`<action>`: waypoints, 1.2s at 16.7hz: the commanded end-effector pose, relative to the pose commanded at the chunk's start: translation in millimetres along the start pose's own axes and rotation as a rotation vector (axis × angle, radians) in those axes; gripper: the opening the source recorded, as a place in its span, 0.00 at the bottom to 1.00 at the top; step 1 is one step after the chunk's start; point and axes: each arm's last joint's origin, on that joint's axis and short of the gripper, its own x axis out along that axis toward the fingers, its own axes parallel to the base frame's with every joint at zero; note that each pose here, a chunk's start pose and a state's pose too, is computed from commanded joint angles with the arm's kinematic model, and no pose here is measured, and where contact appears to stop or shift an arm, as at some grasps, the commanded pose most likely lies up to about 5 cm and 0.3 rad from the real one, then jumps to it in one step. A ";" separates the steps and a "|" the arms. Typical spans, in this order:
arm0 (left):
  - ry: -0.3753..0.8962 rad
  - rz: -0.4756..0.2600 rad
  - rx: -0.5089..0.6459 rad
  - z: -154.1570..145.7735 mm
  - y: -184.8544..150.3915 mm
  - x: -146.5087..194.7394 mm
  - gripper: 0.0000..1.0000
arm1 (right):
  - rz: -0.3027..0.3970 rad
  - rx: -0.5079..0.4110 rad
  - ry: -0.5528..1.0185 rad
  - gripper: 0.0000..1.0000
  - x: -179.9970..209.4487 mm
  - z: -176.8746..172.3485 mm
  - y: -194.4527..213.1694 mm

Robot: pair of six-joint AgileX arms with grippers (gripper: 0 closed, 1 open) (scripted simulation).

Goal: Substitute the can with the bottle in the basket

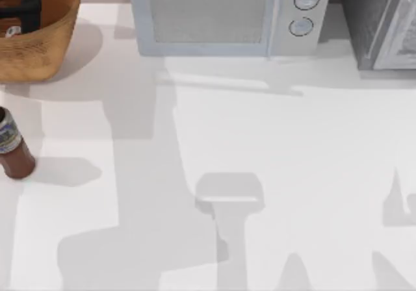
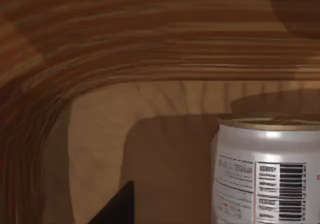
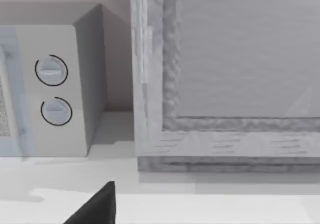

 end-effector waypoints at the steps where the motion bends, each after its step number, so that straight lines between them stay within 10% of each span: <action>1: 0.000 0.000 0.000 -0.3 0.1 6.9 1.00 | 0.000 0.000 0.000 1.00 0.0 0.0 0.0; 7: 0.000 0.000 0.000 -1.0 0.3 18.4 1.00 | 0.000 0.000 0.000 1.00 0.0 0.0 0.0; 20: 0.000 0.000 0.000 -1.0 0.3 18.4 0.02 | 0.000 0.000 0.000 1.00 0.0 0.0 0.0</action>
